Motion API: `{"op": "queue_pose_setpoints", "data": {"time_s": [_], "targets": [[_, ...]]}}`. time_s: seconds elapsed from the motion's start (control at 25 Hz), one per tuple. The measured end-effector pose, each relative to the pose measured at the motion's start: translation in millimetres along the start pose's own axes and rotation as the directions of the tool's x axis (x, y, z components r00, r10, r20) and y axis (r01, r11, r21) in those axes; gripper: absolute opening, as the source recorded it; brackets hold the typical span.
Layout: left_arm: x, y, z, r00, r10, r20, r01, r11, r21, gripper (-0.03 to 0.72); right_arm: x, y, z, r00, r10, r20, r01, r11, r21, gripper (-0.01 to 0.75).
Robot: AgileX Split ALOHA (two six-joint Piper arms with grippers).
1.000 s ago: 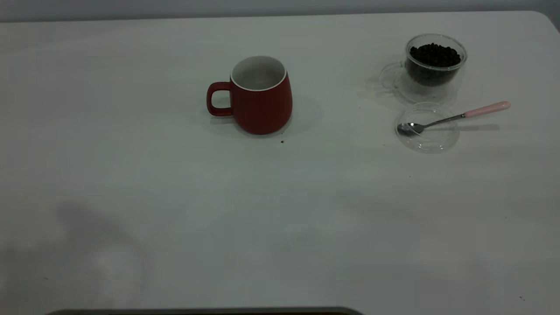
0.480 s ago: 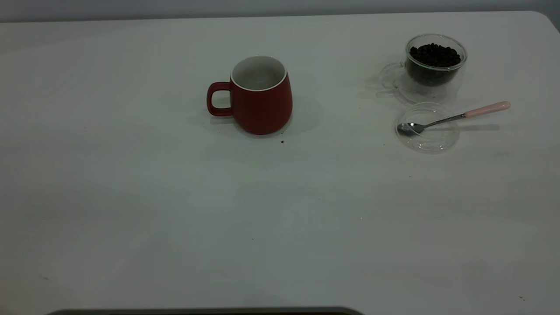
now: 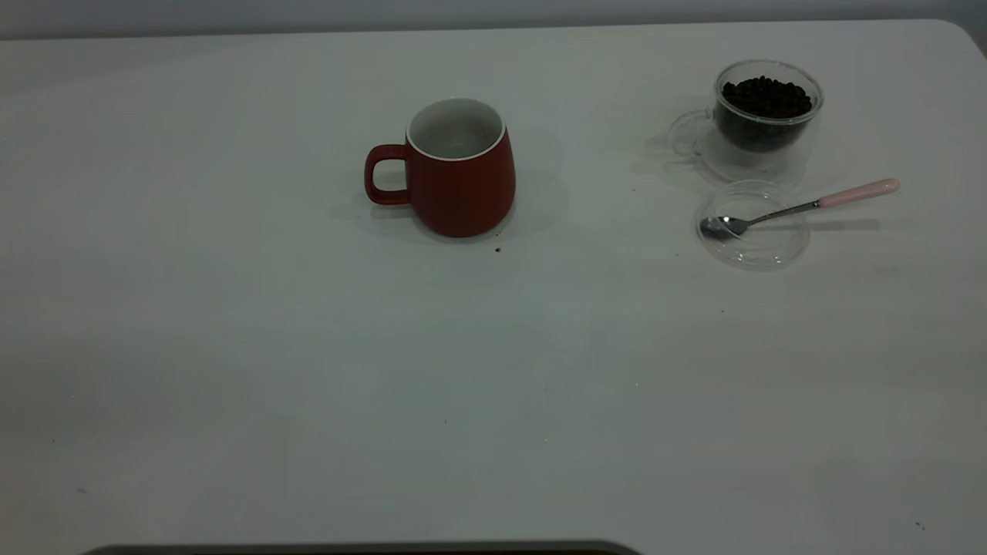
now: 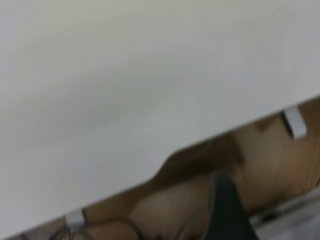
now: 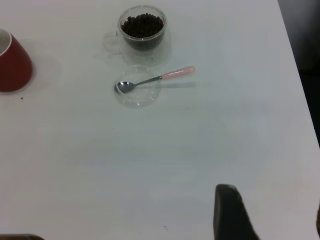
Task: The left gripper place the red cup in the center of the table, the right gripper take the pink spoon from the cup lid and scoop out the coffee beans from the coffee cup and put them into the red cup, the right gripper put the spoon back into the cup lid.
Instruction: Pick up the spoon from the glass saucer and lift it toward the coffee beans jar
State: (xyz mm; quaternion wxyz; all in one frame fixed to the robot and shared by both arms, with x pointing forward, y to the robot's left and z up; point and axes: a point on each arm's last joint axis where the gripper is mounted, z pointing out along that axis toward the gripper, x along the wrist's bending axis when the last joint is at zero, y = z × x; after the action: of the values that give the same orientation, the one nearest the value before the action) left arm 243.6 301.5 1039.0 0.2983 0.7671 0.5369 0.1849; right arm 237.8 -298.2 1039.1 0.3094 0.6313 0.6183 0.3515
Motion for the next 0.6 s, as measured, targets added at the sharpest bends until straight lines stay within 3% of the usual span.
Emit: {"op": "queue_pose_setpoints", "data": {"time_s": [0.12,0.32,0.6], "targets": [[1,-9,-8,1.0,-0.023,-0.011,0.022,0.996,-0.084,0.505,0,0,0,1.0,0.0,0.0,0.0,1.0,0.0,0.442],[-2,-19,-15,0.98,-0.16,-0.121,0.137,0.974,-0.18,0.505,0,0,0,1.0,0.0,0.0,0.0,1.0,0.0,0.442],[-7,-20,-15,0.916,-0.313,-0.25,0.261,0.94,-0.222,0.505,0,0,0,1.0,0.0,0.0,0.0,1.0,0.0,0.442]]}}
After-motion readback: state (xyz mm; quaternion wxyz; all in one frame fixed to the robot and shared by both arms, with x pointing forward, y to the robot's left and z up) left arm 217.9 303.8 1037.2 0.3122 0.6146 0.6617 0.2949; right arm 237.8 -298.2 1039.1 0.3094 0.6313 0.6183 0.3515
